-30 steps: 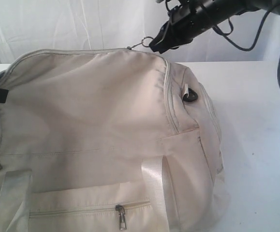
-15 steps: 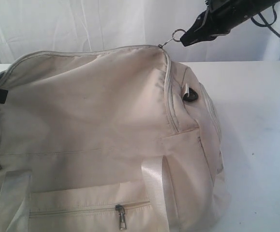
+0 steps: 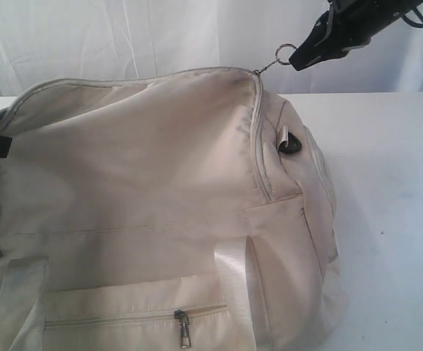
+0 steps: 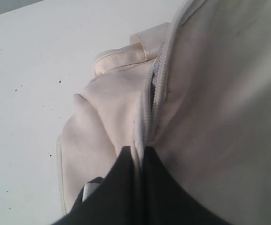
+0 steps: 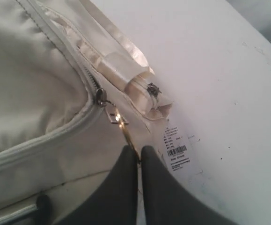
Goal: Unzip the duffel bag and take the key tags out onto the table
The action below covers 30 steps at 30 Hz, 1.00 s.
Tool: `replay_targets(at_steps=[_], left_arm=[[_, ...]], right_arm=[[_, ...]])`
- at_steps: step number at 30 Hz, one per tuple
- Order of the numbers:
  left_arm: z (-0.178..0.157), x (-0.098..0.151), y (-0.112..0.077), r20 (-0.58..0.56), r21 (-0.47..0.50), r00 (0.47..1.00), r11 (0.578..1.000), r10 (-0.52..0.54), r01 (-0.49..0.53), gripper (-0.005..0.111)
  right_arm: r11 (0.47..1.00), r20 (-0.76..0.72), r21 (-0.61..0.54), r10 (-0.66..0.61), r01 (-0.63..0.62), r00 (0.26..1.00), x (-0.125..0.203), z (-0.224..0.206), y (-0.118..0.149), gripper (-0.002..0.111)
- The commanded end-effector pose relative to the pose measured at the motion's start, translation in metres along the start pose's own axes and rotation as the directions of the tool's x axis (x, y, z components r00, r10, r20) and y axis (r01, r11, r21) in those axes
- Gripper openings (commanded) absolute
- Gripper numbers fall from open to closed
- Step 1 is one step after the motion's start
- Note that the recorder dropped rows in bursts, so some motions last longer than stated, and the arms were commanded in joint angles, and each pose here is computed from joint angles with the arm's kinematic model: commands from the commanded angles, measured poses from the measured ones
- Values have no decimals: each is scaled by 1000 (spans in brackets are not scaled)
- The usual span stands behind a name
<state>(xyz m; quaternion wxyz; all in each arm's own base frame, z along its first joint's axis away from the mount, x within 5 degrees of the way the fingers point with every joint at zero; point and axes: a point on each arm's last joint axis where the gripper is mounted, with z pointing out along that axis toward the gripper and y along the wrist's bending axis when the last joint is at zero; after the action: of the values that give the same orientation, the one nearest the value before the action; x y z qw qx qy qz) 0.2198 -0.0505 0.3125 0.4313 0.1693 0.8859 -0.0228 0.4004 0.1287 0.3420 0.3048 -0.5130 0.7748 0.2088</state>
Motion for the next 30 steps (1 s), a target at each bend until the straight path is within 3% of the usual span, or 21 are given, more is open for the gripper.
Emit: replay_targets(at_steps=[1,9,21,30], left_arm=[[-3,4,-1,-21,2,1000,1000,0,0,0],[-3,4,-1,-21,2,1000,1000,0,0,0],[-3,4,-1,-21,1,1000,1000,-4,4,0],[-3,4,-1,-21,1,1000,1000,-4,4,0]], right_arm=[[999,-23,35,10,-10,1000,5,-16,8,0],[999,-70,-30,16,-18,997,27,-14,35,0],[997,-23,-76,-4,2,1000,23,-32,83,0],[986,-106,-166,-5,-13,994,37,-17,128,0]])
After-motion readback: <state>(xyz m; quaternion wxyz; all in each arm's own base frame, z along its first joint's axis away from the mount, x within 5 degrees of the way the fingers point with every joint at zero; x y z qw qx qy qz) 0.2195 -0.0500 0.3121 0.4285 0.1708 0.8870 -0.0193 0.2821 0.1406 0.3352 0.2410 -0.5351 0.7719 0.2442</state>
